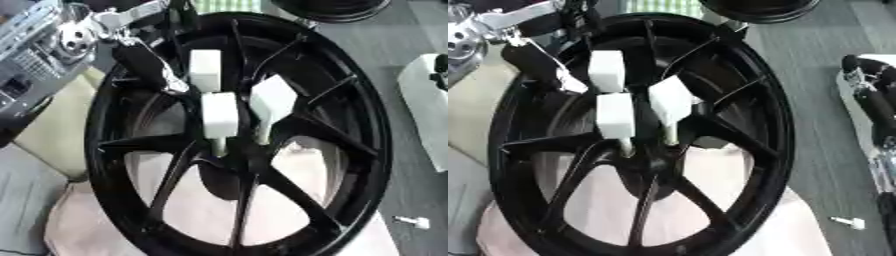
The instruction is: Pull the pin out of the wheel hub.
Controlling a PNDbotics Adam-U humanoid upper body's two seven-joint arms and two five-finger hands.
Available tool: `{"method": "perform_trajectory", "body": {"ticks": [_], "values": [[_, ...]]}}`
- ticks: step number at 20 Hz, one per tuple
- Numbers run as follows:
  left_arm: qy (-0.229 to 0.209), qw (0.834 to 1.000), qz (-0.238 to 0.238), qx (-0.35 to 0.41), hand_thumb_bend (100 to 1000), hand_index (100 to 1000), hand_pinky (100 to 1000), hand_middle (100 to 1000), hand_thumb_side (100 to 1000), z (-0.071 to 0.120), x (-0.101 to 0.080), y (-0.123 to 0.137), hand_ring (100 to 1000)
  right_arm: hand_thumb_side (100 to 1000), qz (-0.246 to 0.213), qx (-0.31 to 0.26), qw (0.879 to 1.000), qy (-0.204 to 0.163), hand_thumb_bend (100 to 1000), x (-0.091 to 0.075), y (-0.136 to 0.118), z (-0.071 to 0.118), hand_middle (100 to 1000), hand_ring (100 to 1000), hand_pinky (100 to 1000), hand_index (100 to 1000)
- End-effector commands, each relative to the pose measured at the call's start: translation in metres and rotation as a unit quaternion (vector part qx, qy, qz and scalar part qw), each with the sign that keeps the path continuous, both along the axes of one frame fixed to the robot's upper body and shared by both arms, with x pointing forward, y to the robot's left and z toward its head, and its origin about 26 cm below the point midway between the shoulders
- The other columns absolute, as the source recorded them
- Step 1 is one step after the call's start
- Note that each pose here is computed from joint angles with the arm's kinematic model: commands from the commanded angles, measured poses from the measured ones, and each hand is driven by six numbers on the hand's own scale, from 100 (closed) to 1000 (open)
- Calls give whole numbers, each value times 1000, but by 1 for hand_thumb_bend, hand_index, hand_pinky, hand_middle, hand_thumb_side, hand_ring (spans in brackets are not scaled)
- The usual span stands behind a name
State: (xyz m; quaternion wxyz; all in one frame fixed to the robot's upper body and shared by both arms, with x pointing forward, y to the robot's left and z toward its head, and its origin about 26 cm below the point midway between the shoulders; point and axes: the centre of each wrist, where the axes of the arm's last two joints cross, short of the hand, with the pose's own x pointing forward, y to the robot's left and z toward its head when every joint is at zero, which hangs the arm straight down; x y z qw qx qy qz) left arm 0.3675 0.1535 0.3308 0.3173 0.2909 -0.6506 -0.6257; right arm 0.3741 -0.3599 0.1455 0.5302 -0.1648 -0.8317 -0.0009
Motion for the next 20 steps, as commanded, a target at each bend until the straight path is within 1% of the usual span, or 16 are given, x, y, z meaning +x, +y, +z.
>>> {"method": "perform_trajectory", "body": {"ticks": [1, 6, 20], "values": [[-7, 1000, -11, -1, 766, 744, 677, 631, 321, 14, -10, -1, 549, 563, -3, -13, 1000, -10, 422, -1, -4, 9, 672, 744, 868, 733], [2, 1000, -16, 1, 742, 716, 658, 591, 307, 15, -14, -4, 512, 564, -1, -13, 1000, -9, 417, -1, -4, 9, 673, 745, 868, 733], [33, 999, -16, -2, 690, 698, 629, 577, 259, 12, -10, -8, 489, 569, 0, -11, 1000, -8, 406, -1, -3, 7, 676, 745, 870, 734]]}}
